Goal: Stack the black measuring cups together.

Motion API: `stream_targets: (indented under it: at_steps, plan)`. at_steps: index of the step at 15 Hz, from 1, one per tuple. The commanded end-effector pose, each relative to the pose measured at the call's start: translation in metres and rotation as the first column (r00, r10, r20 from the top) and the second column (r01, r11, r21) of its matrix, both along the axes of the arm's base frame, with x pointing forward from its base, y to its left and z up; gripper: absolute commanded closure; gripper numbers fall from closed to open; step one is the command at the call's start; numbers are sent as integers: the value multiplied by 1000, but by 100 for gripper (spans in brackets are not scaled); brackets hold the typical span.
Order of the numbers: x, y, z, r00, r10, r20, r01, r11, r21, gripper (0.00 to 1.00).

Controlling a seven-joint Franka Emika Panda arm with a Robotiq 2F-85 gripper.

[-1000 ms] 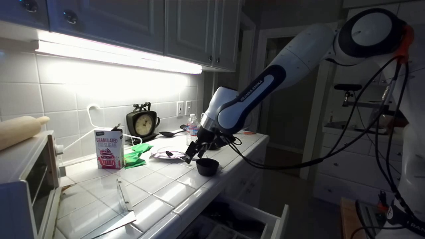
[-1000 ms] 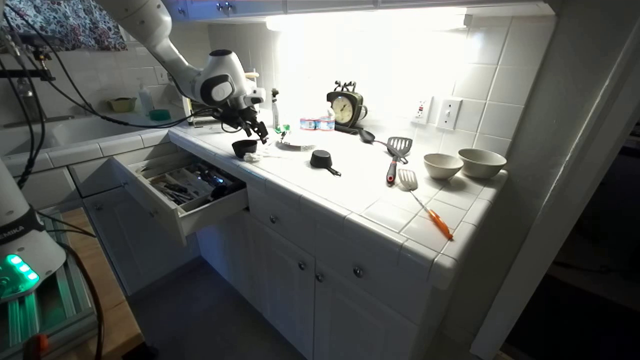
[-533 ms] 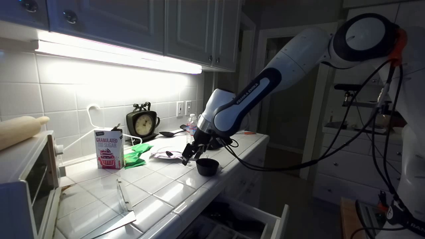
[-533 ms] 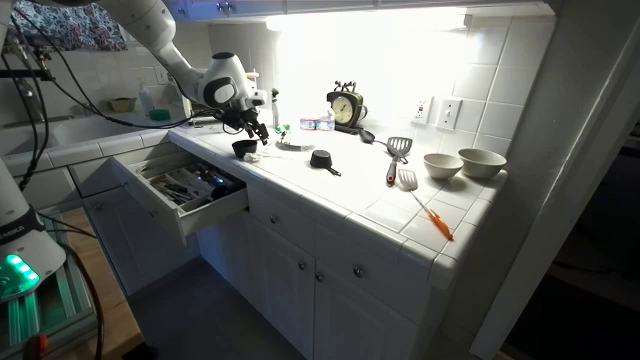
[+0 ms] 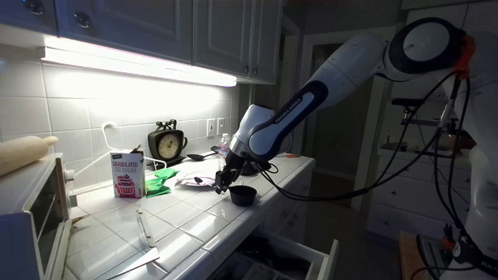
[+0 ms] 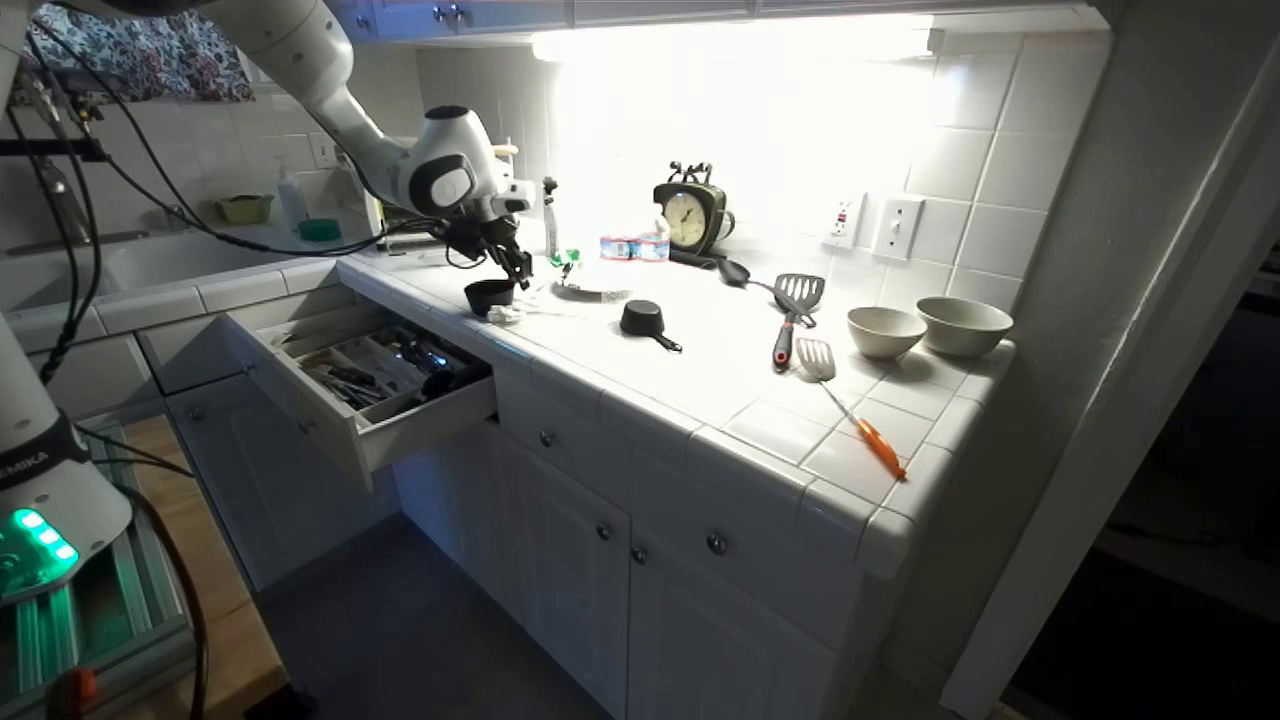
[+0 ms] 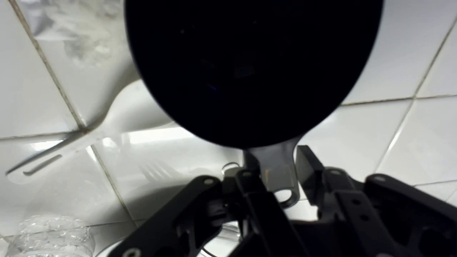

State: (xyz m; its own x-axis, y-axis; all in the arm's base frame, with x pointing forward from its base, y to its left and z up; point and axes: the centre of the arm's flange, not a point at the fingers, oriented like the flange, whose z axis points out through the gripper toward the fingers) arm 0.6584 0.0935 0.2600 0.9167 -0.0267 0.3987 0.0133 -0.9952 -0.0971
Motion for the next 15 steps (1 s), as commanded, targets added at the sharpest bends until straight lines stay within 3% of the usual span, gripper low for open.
stream_targets:
  at_steps: [1,15]
  plan:
    - [10,6,-4,999,-44,17,44,999,-4,95]
    - [8,-34,29,981,-195,0,195,979,52,94]
